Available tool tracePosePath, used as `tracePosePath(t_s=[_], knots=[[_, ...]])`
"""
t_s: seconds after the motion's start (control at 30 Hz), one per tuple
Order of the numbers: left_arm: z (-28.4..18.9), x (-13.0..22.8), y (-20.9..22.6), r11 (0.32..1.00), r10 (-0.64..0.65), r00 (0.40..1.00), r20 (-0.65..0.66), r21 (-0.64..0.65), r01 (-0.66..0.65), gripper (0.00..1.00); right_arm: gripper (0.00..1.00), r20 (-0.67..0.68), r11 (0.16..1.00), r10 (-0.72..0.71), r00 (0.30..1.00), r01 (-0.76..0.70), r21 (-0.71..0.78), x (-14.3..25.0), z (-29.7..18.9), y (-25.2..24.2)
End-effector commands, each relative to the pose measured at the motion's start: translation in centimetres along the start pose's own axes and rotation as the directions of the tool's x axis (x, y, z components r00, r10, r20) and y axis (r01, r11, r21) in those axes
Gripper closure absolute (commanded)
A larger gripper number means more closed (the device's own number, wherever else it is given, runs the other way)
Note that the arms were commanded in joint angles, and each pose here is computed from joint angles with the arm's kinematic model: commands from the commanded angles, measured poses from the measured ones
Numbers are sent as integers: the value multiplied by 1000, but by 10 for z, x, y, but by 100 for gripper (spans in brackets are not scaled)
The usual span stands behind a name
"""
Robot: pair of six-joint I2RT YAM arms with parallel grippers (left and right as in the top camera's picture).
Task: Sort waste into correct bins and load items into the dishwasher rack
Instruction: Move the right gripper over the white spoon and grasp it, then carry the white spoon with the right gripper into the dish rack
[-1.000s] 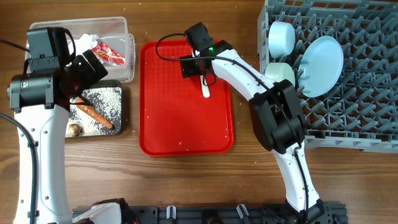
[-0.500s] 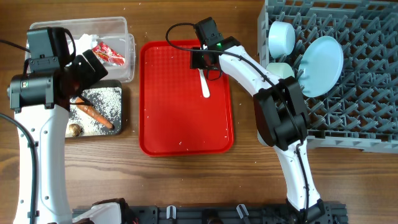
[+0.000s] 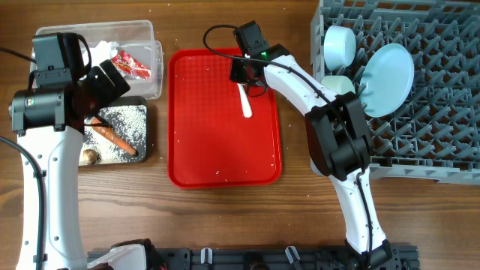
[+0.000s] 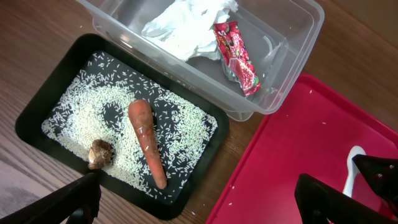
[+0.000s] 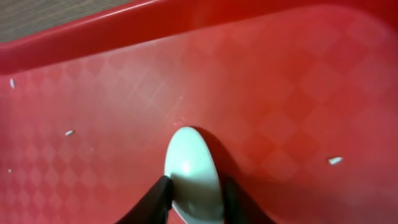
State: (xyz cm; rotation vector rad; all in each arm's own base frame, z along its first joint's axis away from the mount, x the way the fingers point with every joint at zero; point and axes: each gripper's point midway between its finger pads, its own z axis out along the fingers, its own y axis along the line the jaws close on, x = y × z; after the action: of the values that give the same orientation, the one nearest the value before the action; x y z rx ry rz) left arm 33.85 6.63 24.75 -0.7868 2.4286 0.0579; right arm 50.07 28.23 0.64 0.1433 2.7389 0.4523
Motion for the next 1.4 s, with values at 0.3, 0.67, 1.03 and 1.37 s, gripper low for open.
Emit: tracePosePath(t_s=[0.3, 0.67, 1.03, 1.37], knots=[[-4, -2, -1, 1000, -11, 1000, 9, 11, 11, 0, 96, -201, 1000, 5, 980, -2, 14, 60, 48, -24], [-4, -2, -1, 1000, -11, 1000, 9, 11, 11, 0, 96, -65, 873, -455, 888, 430, -230, 12, -136, 30], [-4, -2, -1, 1000, -11, 1000, 9, 10, 11, 0, 96, 172, 835, -547, 819, 548, 47, -1, -382, -62], [-4, -2, -1, 1000, -11, 1000, 9, 10, 11, 0, 96, 381, 940, 10, 925, -138, 311, 4, -483, -210]])
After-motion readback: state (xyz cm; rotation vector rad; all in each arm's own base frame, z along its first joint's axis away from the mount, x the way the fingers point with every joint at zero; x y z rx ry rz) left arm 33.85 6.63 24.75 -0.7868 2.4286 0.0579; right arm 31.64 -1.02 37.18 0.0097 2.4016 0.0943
